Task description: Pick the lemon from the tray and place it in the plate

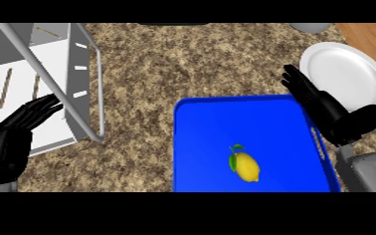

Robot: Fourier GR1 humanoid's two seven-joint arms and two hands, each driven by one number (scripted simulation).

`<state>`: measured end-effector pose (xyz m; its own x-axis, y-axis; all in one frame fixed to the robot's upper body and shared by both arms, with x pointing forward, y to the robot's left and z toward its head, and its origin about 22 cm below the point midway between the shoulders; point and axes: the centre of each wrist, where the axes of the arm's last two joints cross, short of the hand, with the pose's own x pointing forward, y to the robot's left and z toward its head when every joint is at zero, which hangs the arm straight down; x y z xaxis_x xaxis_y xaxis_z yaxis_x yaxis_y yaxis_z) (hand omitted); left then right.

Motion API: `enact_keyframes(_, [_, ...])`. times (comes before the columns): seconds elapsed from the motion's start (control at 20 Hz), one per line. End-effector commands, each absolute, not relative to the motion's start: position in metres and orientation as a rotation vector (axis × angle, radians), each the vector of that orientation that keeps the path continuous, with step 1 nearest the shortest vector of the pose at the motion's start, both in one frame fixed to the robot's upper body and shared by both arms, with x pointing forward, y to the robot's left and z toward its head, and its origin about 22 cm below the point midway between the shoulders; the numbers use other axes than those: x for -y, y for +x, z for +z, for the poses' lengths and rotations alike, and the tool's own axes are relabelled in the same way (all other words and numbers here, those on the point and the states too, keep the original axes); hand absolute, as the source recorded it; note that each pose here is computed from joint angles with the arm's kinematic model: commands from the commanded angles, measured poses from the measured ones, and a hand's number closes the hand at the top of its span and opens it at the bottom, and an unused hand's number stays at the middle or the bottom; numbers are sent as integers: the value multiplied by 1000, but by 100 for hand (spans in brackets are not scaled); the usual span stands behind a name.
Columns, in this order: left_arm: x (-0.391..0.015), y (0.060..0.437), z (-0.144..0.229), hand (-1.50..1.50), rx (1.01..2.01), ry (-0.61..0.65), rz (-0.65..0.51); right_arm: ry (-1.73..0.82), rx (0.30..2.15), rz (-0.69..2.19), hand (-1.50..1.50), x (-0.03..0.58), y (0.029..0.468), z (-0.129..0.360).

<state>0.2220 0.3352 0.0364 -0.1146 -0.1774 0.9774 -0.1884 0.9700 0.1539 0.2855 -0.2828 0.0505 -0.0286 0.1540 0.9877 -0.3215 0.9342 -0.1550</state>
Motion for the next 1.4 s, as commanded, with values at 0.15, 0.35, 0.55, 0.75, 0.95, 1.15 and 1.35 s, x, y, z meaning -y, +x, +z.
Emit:
enact_keyframes(0.15, [-318,262,52,0,1640,309,-122,367,1643,403,-150,158,249,70])
enact_keyframes(0.35, [-309,252,37,0,1589,252,-177,-107,1830,1142,150,189,280,122])
enact_keyframes(0.55, [-278,268,42,0,1568,235,-180,25,1704,790,-150,127,205,24])
enact_keyframes(0.75, [-277,292,56,0,1561,246,-203,-44,1784,945,-150,114,168,-7])
enact_keyframes(0.95, [-260,287,37,0,1559,242,-195,-256,1886,1018,-150,135,170,-1])
enact_keyframes(1.15, [-248,290,52,0,1555,244,-206,-333,1957,972,-150,157,157,43])
enact_keyframes(1.35, [-275,291,42,0,1545,246,-202,-490,1758,1171,-150,170,160,84])
